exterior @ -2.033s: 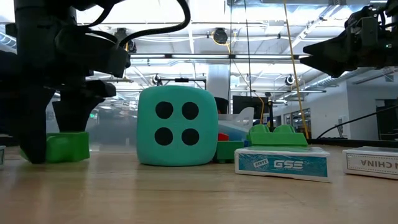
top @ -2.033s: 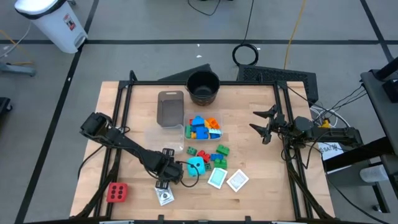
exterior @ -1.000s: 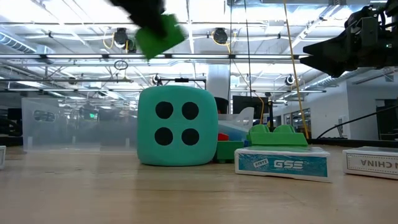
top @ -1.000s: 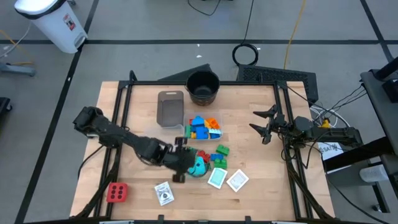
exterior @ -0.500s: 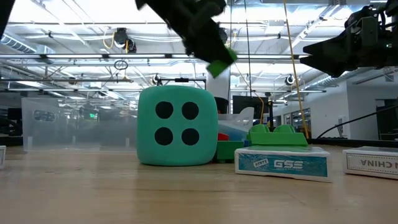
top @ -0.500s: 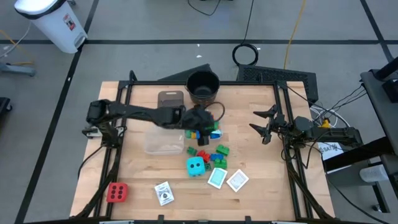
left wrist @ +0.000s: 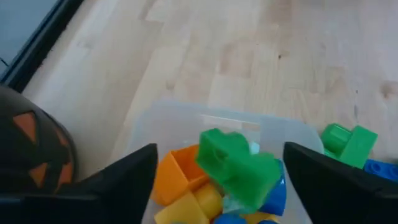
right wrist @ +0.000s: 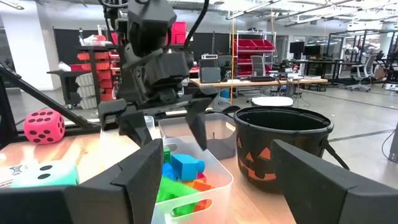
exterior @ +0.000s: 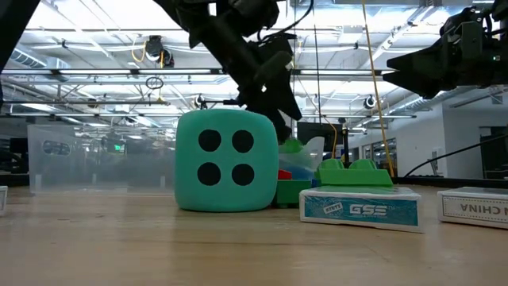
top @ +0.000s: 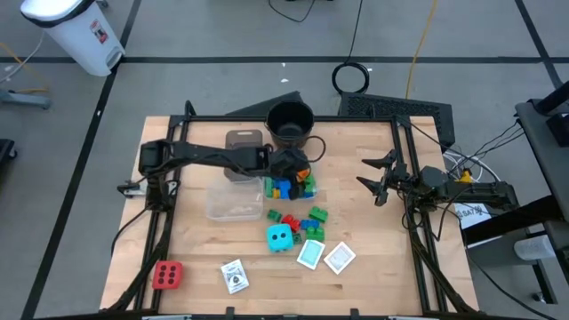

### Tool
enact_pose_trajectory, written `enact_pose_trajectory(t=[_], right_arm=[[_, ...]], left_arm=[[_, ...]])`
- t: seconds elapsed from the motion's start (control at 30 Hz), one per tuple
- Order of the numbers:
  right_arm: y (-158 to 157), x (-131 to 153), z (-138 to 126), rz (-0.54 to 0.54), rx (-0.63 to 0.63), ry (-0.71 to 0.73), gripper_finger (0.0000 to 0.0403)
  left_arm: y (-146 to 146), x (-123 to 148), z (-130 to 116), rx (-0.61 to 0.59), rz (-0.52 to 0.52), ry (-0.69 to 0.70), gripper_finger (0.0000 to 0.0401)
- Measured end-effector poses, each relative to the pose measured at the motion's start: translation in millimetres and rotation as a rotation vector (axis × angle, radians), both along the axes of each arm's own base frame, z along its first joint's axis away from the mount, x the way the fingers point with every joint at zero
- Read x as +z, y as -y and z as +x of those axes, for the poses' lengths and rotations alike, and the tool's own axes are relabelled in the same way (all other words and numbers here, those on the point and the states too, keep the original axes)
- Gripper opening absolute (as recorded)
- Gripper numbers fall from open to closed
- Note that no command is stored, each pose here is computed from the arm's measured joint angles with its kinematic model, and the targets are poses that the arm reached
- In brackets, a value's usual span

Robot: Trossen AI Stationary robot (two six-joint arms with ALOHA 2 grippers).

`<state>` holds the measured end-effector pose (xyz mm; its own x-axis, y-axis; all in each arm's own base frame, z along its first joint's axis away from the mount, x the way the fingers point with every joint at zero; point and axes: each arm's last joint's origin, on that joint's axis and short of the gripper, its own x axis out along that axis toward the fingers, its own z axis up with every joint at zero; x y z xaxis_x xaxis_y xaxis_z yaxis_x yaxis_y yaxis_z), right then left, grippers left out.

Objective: Pick & Place Toys
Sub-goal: Put the green game piece into the right transparent bin

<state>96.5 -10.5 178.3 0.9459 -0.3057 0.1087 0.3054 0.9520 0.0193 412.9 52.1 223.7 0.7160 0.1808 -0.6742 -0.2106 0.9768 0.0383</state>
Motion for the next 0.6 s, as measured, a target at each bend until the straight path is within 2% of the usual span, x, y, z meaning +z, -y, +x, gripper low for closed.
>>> enact_pose_trajectory(t=[0.13, 0.3, 0.4, 0.6], right_arm=[[0, 0, 0, 0.0, 0.0, 0.0, 0.0267], [0, 0, 0, 0.0, 0.0, 0.0, 0.0267], [0, 0, 0, 0.0, 0.0, 0.0, 0.0268], [0, 0, 0, 0.0, 0.001, 0.0, 0.0267]], left_arm=[[2, 21, -9, -0.002, -0.015, 0.035, 0.0391], [6, 66, -41, -0.025, 0.009, 0.053, 0.0389], [10, 100, -73, -0.022, 0.006, 0.067, 0.038], [20, 165, -154, -0.005, -0.005, 0.162, 0.0365]])
